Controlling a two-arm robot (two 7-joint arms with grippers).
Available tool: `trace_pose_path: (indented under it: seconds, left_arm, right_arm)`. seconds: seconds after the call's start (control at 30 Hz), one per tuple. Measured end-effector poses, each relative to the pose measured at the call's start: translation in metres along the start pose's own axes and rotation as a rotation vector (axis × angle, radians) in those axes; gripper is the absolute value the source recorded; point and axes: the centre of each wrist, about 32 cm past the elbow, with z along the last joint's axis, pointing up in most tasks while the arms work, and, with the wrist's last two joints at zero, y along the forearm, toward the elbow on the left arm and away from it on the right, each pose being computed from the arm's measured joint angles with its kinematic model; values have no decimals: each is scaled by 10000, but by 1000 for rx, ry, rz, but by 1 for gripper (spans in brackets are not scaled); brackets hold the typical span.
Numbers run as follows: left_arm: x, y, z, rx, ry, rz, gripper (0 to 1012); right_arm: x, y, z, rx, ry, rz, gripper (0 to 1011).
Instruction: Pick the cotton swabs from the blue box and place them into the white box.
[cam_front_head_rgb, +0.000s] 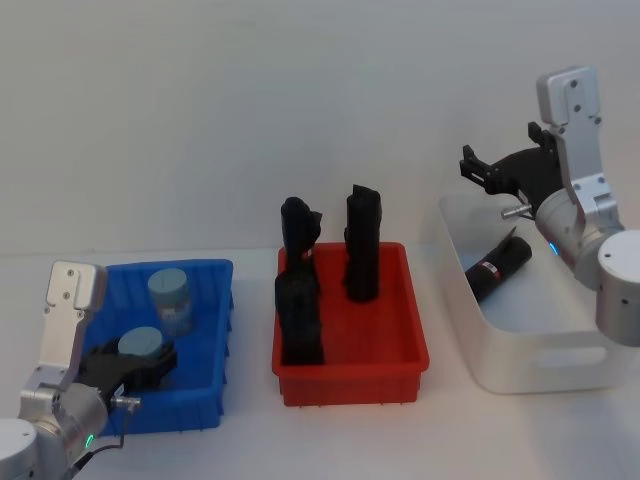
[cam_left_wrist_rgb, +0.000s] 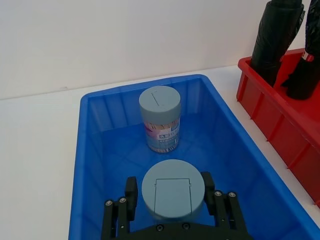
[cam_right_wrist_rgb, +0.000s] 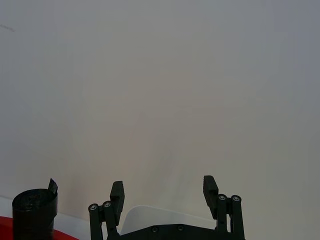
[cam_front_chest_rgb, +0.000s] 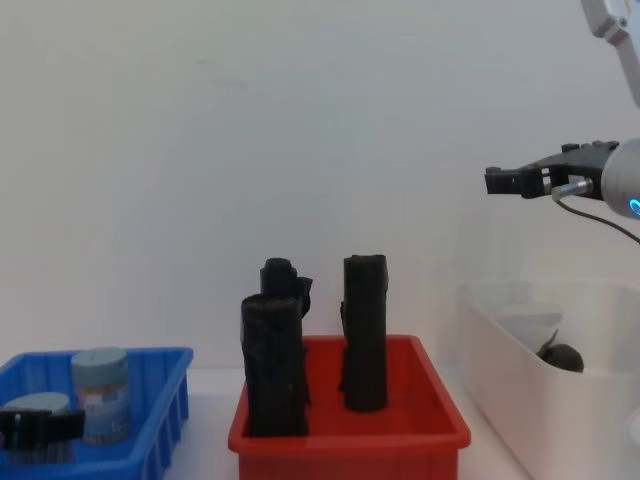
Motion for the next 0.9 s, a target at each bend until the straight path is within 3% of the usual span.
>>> trace_pose_path:
  seconds: [0.23, 0.7, 0.9]
  left_arm:
    - [2, -5, -3, 0, 4, -2, 669]
    - [2, -9, -4, -2, 6, -4, 669]
    - [-14, 11, 35, -35, 1, -6, 669]
  right_arm:
    - [0, 0, 0, 0, 0, 0, 1002]
    - [0, 0, 0, 0, 0, 0, 1002]
    - [0, 0, 0, 0, 0, 0, 1002]
